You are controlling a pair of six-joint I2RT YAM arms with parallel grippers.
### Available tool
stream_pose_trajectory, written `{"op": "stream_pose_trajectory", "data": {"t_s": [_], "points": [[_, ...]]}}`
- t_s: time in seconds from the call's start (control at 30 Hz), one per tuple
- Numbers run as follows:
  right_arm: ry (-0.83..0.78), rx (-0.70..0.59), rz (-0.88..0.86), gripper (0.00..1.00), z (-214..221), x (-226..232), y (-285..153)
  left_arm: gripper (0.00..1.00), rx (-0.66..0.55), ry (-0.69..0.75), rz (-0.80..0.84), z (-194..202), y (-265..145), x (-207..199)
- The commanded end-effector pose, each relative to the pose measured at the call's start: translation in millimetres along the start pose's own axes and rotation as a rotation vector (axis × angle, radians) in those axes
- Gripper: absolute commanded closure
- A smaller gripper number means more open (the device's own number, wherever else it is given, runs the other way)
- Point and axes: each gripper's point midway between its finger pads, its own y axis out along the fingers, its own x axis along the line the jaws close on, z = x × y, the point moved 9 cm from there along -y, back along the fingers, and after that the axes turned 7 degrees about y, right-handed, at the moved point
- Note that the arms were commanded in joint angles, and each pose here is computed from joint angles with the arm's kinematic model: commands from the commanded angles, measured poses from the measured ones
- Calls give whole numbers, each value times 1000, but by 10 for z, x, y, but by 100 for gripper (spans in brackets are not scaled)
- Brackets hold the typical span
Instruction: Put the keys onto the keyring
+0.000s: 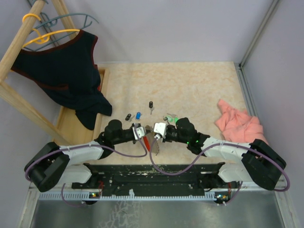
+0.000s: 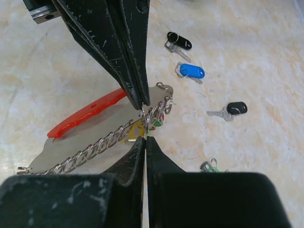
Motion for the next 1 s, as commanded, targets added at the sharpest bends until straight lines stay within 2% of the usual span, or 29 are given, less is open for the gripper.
{"op": "stream_pose_trajectory", "data": {"t_s": [0.0, 0.5, 0.97], "points": [[-23, -131, 14, 100, -355, -93, 14, 99, -48, 24, 14, -79, 33, 12], [-21, -136, -36, 100, -421, -91, 56, 99, -75, 28, 80, -122, 55, -20], [-67, -139, -43, 100, -430, -94, 30, 99, -31, -14, 47, -118, 61, 25]]}}
